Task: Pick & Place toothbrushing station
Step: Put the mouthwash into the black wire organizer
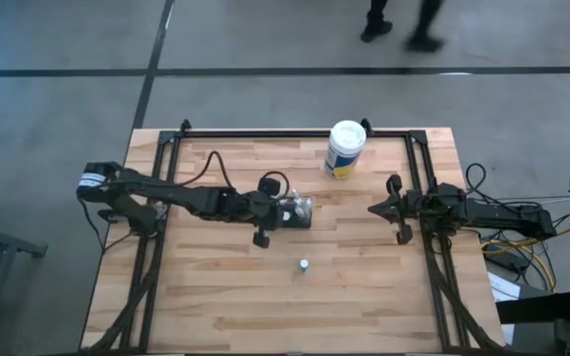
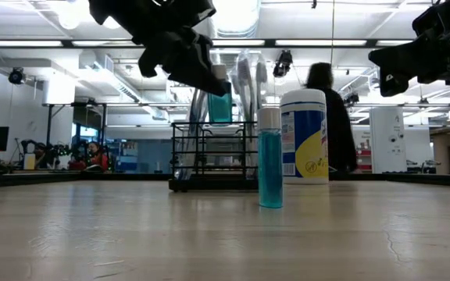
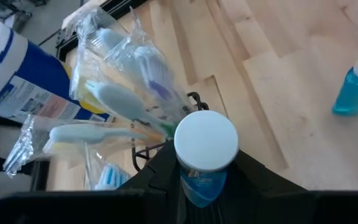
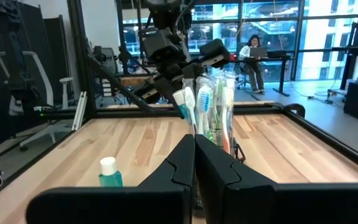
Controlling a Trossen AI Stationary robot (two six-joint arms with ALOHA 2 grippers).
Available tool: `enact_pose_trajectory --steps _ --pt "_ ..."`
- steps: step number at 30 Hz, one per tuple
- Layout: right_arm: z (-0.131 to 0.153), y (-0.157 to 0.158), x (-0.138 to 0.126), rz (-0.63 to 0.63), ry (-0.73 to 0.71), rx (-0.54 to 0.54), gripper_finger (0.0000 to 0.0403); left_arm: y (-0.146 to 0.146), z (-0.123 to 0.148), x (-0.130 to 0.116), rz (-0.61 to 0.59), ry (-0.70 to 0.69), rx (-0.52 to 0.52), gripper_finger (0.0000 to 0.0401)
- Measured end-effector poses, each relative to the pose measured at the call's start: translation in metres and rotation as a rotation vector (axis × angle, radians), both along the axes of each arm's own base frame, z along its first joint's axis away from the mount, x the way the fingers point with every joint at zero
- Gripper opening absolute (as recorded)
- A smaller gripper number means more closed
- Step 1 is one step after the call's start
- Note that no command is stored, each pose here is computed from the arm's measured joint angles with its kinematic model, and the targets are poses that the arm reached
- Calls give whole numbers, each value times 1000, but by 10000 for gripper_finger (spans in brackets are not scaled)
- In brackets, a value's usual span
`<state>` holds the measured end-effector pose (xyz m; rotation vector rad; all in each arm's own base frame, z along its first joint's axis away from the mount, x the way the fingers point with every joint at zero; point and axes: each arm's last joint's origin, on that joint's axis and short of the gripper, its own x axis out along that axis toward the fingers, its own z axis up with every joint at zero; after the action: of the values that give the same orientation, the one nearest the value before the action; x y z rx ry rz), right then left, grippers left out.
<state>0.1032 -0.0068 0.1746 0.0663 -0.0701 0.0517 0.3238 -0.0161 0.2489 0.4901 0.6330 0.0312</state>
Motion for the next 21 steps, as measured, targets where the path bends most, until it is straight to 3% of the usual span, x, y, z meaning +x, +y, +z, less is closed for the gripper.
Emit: enact_pose_trajectory --steps 4,12,21 --pt "0 0 0 0 0 0 8 6 -2 2 13 -2 -54 90" --pt "0 0 0 0 -1 2 8 7 -24 11 31 66 -49 90" --pt "0 0 0 1 -3 2 8 8 -29 14 57 73 -88 91"
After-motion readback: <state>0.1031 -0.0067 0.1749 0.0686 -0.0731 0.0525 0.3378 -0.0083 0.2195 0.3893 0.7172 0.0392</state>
